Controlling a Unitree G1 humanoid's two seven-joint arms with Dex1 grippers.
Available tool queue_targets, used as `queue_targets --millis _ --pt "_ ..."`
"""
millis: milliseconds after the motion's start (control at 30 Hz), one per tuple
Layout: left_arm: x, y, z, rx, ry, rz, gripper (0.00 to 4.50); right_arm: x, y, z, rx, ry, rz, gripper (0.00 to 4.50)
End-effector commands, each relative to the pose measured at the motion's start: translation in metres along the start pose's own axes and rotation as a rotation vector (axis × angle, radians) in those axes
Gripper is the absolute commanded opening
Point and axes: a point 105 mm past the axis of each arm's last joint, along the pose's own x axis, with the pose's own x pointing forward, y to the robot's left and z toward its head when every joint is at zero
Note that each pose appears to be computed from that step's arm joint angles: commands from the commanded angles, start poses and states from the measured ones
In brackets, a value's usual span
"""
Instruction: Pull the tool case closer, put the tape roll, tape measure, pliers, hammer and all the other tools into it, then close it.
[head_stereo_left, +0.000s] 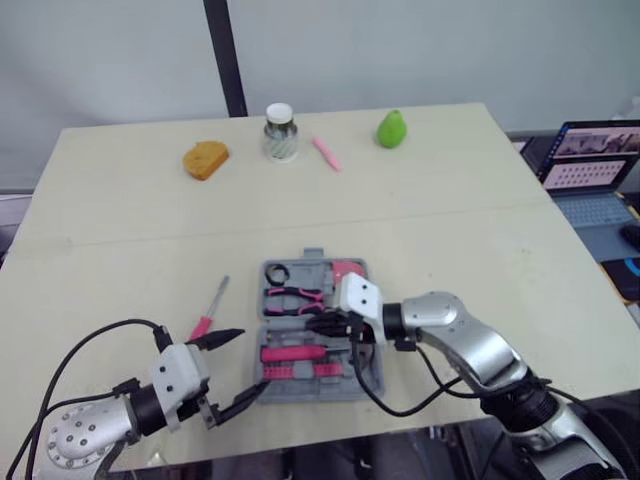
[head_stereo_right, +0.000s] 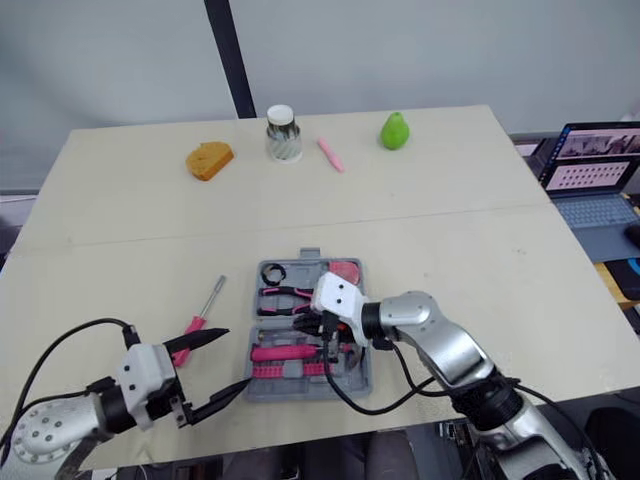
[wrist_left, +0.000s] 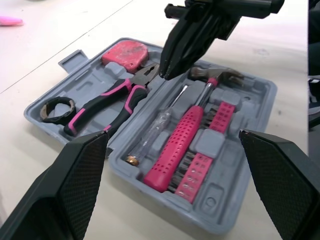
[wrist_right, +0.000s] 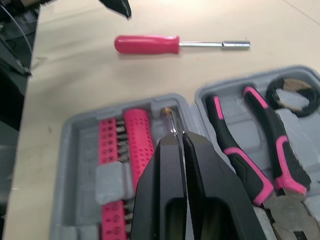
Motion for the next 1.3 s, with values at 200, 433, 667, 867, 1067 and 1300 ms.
queue_targets --millis 200,433,667,867,1067,1300 --pt "0.007 0.002 0.002 0.036 -0.023 -0.009 4.50 0.009 0.004 -0.009 -0.039 -0.025 0.033 0.04" --pt "0.003 -0.004 -0.003 0.025 -0.008 -0.060 4.50 0.013 0.014 -0.020 -0.033 0.024 0.077 0.04" --pt "0.002 -0.006 -0.008 0.017 0.011 -0.087 4.50 0.015 0.018 -0.031 -0.031 0.073 0.096 0.04" --pt "0.002 -0.007 -0.010 0.013 0.015 -0.086 4.50 0.015 0.018 -0.042 -0.029 0.118 0.093 0.04" --pt "0.001 -0.005 -0.011 0.016 0.019 -0.076 4.50 0.015 0.022 -0.054 -0.032 0.149 0.108 0.04" --pt "0.001 -0.003 -0.011 0.021 0.020 -0.068 4.50 0.013 0.024 -0.067 -0.132 0.204 0.126 0.04"
